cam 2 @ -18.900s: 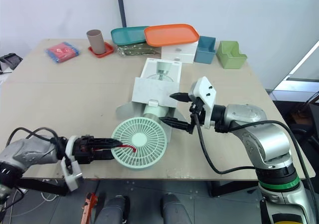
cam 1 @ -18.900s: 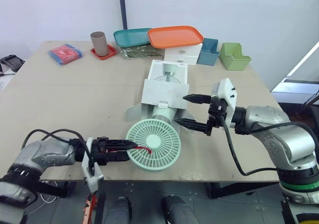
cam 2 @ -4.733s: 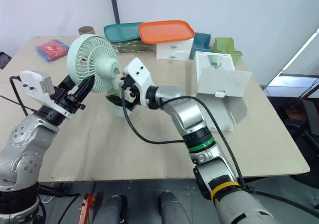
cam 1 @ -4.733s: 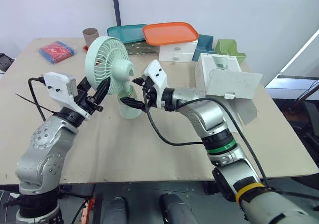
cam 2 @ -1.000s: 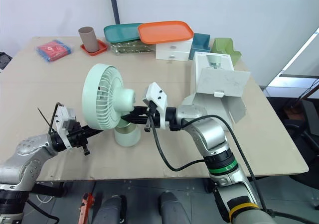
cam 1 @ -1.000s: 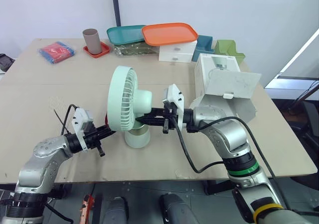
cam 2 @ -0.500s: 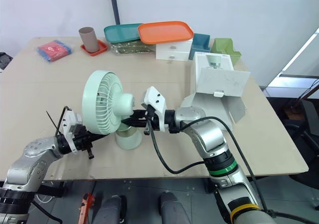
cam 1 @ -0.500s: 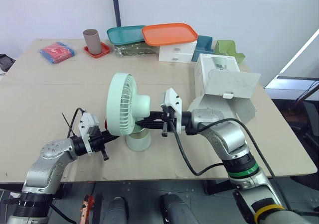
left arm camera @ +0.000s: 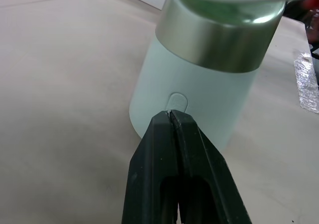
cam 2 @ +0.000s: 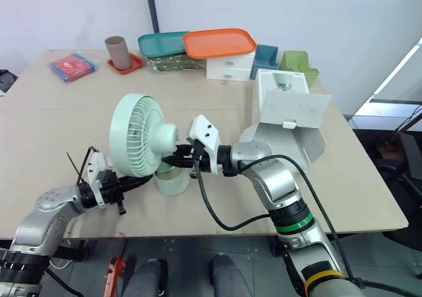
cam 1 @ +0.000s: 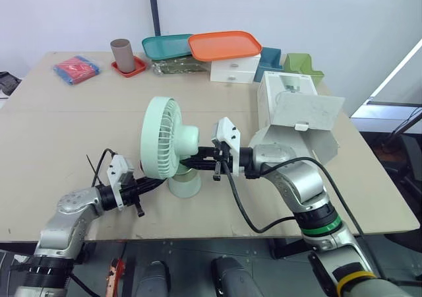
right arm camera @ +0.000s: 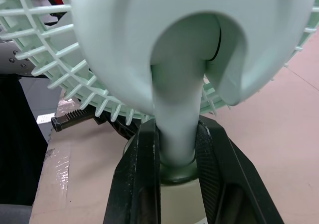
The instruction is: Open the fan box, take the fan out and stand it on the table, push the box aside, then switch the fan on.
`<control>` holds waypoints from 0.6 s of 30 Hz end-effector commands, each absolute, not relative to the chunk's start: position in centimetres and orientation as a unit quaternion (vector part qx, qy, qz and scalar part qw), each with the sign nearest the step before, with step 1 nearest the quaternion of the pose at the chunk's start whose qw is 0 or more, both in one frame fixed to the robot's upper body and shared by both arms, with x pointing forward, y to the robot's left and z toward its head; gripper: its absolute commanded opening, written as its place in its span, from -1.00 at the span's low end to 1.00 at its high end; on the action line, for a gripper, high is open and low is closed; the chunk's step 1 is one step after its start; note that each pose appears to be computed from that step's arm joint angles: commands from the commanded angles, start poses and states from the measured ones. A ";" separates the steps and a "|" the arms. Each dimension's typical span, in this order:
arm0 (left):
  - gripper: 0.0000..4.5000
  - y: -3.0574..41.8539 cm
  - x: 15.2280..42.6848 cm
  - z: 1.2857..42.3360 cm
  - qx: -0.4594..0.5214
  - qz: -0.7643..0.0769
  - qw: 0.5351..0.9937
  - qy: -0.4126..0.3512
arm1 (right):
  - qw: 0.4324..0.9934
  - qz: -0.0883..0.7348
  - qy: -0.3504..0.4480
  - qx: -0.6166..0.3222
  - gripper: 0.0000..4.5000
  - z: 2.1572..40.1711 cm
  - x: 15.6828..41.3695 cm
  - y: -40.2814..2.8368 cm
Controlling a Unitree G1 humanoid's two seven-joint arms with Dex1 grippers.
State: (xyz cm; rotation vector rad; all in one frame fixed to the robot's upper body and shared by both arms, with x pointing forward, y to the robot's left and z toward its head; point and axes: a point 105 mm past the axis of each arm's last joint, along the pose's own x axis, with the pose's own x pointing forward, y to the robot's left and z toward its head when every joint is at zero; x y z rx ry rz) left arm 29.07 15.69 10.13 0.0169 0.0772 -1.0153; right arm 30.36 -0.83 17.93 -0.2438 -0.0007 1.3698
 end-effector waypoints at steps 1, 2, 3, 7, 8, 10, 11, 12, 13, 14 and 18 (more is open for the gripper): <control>-0.95 15.0 29.1 11.1 0.017 -0.496 0.868 0.015 | 0.757 0.640 -0.032 -0.126 -0.82 19.1 29.6 -0.5; -0.95 15.0 29.1 11.2 0.017 -0.497 0.868 0.015 | 0.757 0.640 -0.031 -0.127 -0.82 19.1 29.6 -0.5; -0.95 14.9 29.1 11.2 0.015 -0.497 0.867 0.014 | 0.758 0.640 -0.031 -0.127 -0.82 19.0 29.6 -0.5; -0.95 14.8 28.9 11.6 0.014 -0.503 0.864 0.013 | 0.758 0.639 -0.029 -0.128 -0.82 18.8 29.6 -0.4; -0.95 14.8 28.8 11.7 0.013 -0.505 0.863 0.012 | 0.758 0.639 -0.029 -0.128 -0.82 18.7 29.6 -0.4; -0.95 14.5 28.7 11.9 0.010 -0.511 0.860 0.011 | 0.758 0.640 -0.028 -0.127 -0.82 18.7 29.6 -0.3; -0.95 14.4 28.8 12.0 0.011 -0.511 0.859 0.011 | 0.758 0.639 -0.028 -0.128 -0.82 18.6 29.5 -0.3; -0.95 14.3 28.9 11.9 0.013 -0.511 0.860 0.009 | 0.758 0.639 -0.028 -0.128 -0.82 18.6 29.5 -0.3; -0.95 14.3 28.9 11.9 0.012 -0.511 0.859 0.011 | 0.758 0.640 -0.027 -0.127 -0.82 18.6 29.5 -0.3; -0.95 14.2 28.9 11.8 0.012 -0.512 0.859 0.011 | 0.758 0.640 -0.027 -0.127 -0.82 18.6 29.5 -0.3; -0.95 14.0 28.9 11.8 0.010 -0.514 0.858 0.015 | 0.758 0.640 -0.026 -0.127 -0.82 18.5 29.4 -0.2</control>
